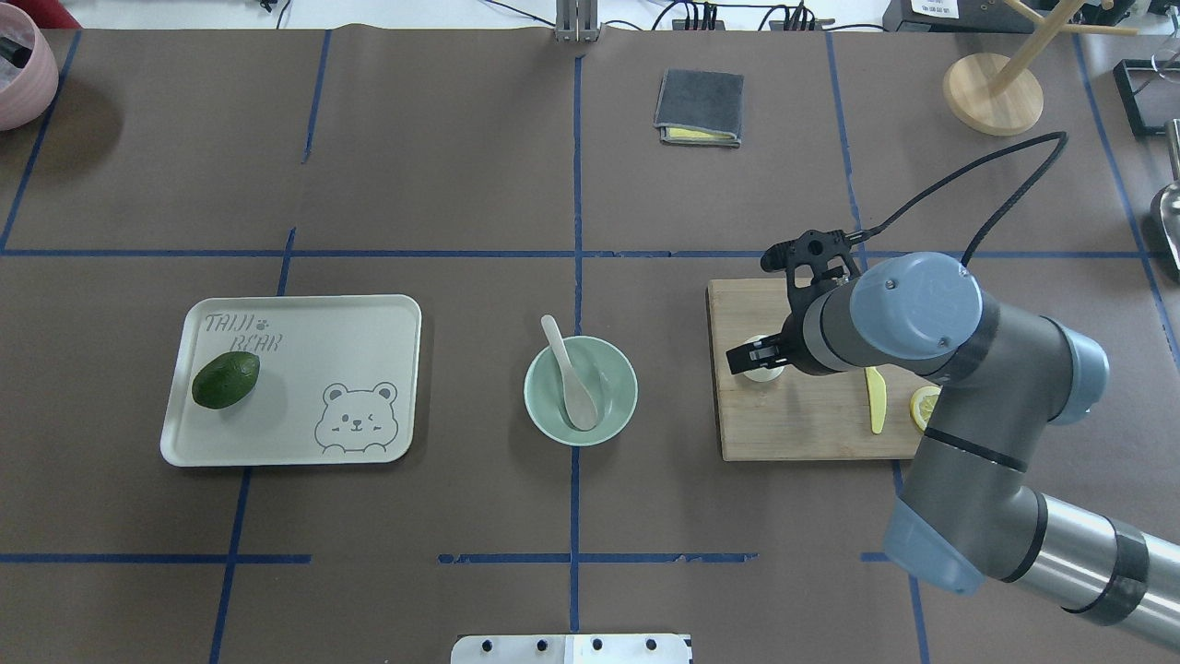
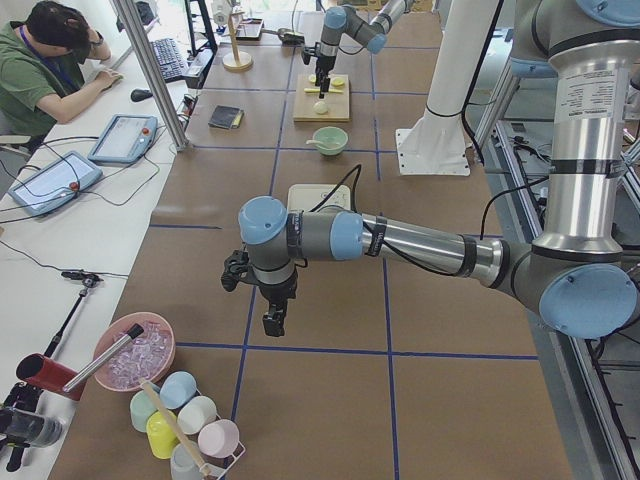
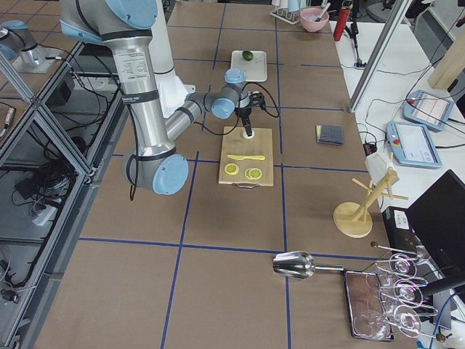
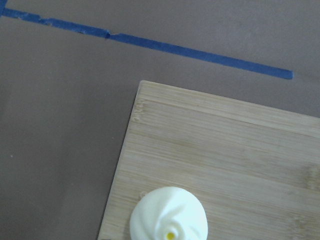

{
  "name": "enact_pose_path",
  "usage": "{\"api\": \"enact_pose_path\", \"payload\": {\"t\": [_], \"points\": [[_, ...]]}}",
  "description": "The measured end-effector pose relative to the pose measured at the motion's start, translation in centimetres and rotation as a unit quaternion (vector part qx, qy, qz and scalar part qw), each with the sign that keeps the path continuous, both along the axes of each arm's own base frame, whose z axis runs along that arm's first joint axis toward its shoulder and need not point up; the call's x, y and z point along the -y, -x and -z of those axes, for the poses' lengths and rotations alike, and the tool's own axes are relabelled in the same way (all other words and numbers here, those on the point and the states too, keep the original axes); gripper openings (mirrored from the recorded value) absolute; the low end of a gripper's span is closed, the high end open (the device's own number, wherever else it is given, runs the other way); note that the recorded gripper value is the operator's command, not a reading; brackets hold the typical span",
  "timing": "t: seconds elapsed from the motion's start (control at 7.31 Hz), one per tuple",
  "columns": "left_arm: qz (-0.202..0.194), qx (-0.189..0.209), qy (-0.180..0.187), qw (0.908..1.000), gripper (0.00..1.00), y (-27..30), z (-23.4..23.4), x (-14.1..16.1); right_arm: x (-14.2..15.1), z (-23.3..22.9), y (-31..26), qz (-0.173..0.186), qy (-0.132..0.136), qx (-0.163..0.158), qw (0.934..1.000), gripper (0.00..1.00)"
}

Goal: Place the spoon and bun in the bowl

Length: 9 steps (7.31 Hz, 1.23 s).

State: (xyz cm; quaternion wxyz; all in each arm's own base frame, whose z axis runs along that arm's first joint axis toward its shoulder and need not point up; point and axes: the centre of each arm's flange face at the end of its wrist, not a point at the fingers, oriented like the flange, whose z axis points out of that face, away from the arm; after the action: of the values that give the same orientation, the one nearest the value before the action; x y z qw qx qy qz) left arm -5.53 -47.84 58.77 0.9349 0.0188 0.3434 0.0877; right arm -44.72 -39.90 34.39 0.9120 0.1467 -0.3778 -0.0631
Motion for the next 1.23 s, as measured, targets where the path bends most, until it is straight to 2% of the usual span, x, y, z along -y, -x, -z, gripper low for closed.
{"api": "enact_pose_path", "payload": {"t": [0.14,0.27,0.96,1.09,1.23], "points": [[0.000,0.000,0.000,1.0000,1.00,0.0,0.0,0.0,-0.3,-0.2,1.4,0.000,0.000,-0.006,1.0000,0.16],[0.000,0.000,0.000,1.0000,1.00,0.0,0.0,0.0,-0.4,-0.5,2.0,-0.001,0.000,-0.010,1.0000,0.00],[0.000,0.000,0.000,1.0000,1.00,0.0,0.0,0.0,-0.3,0.4,2.5,-0.002,-0.004,-0.005,1.0000,0.00],[0.000,0.000,-0.001,1.0000,1.00,0.0,0.0,0.0,-0.2,2.4,3.0,-0.006,-0.005,0.007,0.9999,0.00],[0.000,0.000,-0.001,1.0000,1.00,0.0,0.0,0.0,0.0,5.8,4.2,-0.015,0.005,0.017,0.9997,0.00]]}}
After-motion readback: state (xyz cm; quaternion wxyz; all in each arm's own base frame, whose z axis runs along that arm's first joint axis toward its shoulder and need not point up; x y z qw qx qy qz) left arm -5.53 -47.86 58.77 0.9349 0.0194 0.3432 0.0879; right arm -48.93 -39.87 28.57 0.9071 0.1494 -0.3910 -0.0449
